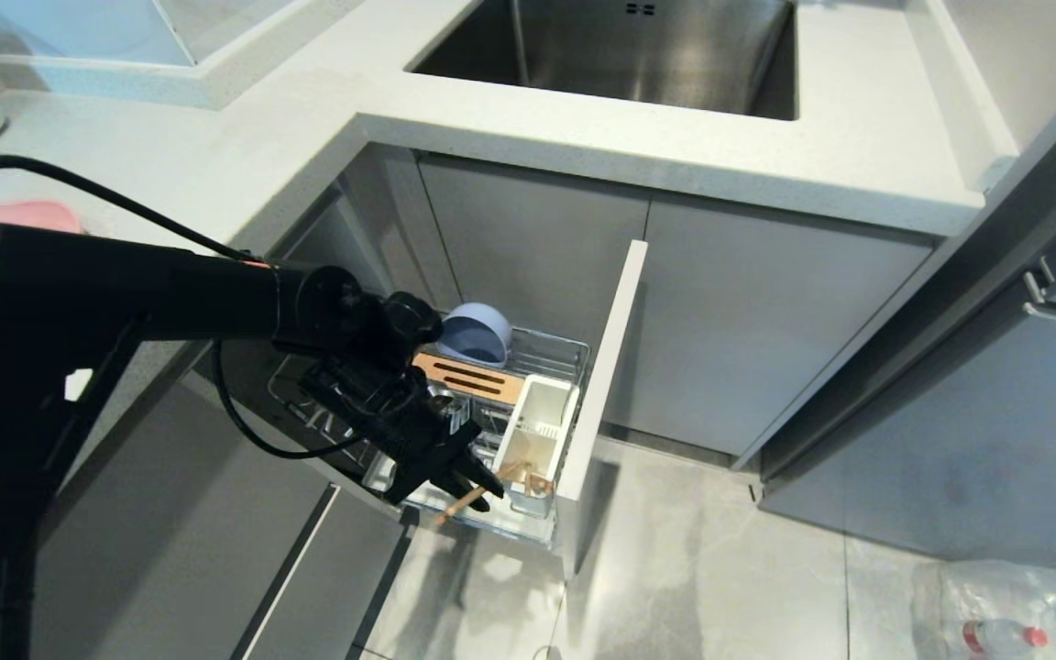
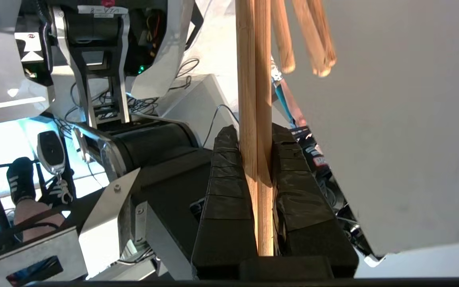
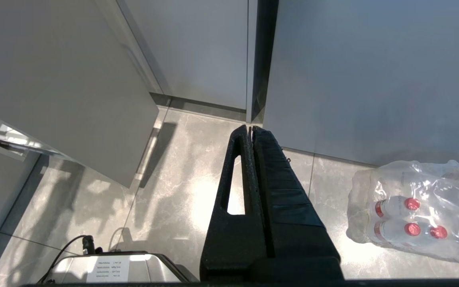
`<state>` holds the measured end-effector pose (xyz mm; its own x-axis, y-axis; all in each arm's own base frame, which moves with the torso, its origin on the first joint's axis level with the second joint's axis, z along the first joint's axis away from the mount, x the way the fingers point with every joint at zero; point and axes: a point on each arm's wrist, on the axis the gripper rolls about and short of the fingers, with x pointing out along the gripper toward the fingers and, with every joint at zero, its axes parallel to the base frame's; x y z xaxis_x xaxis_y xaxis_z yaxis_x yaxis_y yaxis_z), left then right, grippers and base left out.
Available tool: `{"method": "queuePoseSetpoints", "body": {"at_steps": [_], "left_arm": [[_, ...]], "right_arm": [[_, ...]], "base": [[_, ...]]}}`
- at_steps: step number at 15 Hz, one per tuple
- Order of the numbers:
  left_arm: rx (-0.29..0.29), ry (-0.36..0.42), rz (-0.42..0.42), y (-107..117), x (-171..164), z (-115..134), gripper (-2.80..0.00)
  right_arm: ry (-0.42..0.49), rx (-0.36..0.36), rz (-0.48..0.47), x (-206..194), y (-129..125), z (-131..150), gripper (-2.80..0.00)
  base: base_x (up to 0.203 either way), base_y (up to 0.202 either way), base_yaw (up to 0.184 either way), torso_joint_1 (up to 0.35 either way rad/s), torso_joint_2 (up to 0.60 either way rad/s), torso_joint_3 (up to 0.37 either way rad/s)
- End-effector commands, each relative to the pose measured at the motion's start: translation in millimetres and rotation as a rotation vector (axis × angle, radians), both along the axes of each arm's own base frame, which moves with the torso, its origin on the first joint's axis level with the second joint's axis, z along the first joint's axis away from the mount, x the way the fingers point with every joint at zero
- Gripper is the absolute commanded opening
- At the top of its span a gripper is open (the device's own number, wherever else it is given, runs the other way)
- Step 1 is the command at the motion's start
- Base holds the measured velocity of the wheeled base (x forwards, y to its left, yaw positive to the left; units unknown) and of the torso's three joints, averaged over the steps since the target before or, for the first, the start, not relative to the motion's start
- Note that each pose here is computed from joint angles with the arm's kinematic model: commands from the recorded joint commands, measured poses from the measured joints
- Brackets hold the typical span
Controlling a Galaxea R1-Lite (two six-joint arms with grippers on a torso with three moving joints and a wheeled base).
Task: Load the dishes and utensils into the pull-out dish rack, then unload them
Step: Pick up the chopsticks and place it in the cupboard
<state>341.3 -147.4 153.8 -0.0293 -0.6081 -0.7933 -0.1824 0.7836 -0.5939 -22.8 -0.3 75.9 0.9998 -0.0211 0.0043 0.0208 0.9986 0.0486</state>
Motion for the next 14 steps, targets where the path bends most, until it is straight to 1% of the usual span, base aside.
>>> {"method": "queuePoseSetpoints", "body": {"at_steps": [1, 4, 7, 9, 11, 14], "left_arm": [[0.003, 0.017, 0.001, -2.2, 3.8, -5.9, -2.80], [0.008, 0.022, 0.001, -4.7, 10.4, -13.1, -2.80], [-0.007, -0.008, -0.005, -10.3, 17.4, -13.0, -2.80], [0.002, 0.004, -0.008, -13.6, 21.1, -20.8, -2.80], [0.022, 0.005, -0.003, -14.8, 25.5, -27.3, -2.80], [0.028, 0.002, -0.001, -15.4, 29.6, -31.6, -2.80]], "right_arm": [[0.001, 0.001, 0.000, 0.1, 0.0, 0.1, -2.80], [0.001, 0.001, 0.000, 0.1, 0.0, 0.1, -2.80], [0.001, 0.001, 0.000, 0.1, 0.0, 0.1, -2.80], [0.001, 0.001, 0.000, 0.1, 0.0, 0.1, -2.80], [0.001, 0.001, 0.000, 0.1, 0.0, 0.1, -2.80], [0.001, 0.001, 0.000, 0.1, 0.0, 0.1, -2.80]], "base": [[0.000, 0.000, 0.000, 0.000, 0.00, 0.000], [0.000, 0.000, 0.000, 0.000, 0.00, 0.000], [0.000, 0.000, 0.000, 0.000, 0.00, 0.000], [0.000, 0.000, 0.000, 0.000, 0.00, 0.000], [0.000, 0.000, 0.000, 0.000, 0.00, 0.000], [0.000, 0.000, 0.000, 0.000, 0.00, 0.000]]}}
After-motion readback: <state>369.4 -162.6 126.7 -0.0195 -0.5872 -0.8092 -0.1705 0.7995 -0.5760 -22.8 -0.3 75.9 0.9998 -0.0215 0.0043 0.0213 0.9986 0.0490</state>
